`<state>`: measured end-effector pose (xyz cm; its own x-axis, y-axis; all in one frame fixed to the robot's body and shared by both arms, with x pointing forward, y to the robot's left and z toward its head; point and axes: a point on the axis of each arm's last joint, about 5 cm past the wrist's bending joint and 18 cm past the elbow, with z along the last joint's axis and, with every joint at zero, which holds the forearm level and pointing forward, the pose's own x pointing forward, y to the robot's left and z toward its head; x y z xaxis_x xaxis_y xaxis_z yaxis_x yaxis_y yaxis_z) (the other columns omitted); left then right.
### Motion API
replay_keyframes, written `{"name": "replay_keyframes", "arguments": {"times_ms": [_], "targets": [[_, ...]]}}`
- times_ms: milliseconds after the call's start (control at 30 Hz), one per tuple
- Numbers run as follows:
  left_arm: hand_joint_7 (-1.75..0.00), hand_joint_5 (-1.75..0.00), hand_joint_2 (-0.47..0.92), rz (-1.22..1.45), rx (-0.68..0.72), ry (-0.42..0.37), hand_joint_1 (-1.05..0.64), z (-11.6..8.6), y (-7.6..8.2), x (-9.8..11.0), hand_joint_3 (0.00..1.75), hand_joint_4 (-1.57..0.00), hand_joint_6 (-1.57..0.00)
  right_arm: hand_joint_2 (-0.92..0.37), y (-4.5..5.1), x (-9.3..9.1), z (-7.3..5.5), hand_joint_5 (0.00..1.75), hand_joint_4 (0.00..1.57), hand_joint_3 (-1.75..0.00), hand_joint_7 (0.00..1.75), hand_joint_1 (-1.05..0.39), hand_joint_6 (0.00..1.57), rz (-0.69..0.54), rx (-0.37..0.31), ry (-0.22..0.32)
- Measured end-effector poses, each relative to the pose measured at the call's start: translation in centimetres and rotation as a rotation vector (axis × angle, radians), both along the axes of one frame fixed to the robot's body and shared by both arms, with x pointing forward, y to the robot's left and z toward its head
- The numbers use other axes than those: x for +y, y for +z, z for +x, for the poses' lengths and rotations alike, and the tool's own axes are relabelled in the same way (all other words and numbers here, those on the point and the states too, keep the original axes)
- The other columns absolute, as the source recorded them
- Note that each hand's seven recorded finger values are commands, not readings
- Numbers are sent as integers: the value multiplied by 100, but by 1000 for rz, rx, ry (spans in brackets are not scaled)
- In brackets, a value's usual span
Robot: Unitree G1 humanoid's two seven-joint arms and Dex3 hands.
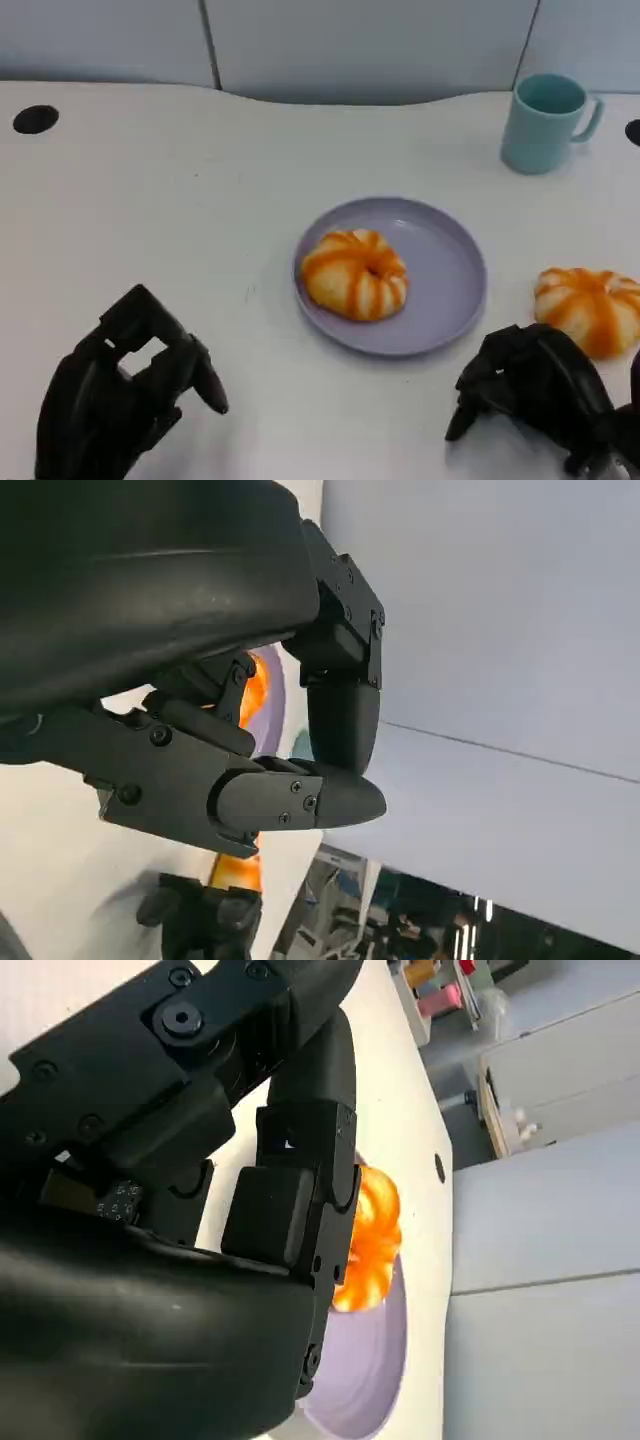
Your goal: Grasp the bread from the table and place it into the plate.
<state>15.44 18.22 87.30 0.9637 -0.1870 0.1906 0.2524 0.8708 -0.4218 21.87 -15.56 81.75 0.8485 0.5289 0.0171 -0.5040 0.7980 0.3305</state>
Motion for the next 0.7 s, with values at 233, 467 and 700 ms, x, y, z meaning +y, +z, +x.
{"name": "replay_keyframes", "arguments": {"times_ms": [233,467,700], "targets": [[-175,-175,92,2,22,-28,-50,38,-109,-65,38,-80,-53,-67,3,-120,15,55,157,-1,35,-105,157,-1,1,-7],[-175,-175,92,2,39,-48,-51,56,-196,-79,34,-78,-52,-66,-25,-139,28,60,157,0,37,-105,157,10,23,6],[-175,-175,92,-15,42,-57,-51,44,-242,-70,35,-79,-53,-66,-46,-137,21,59,157,-1,35,-105,157,16,34,9]]}}
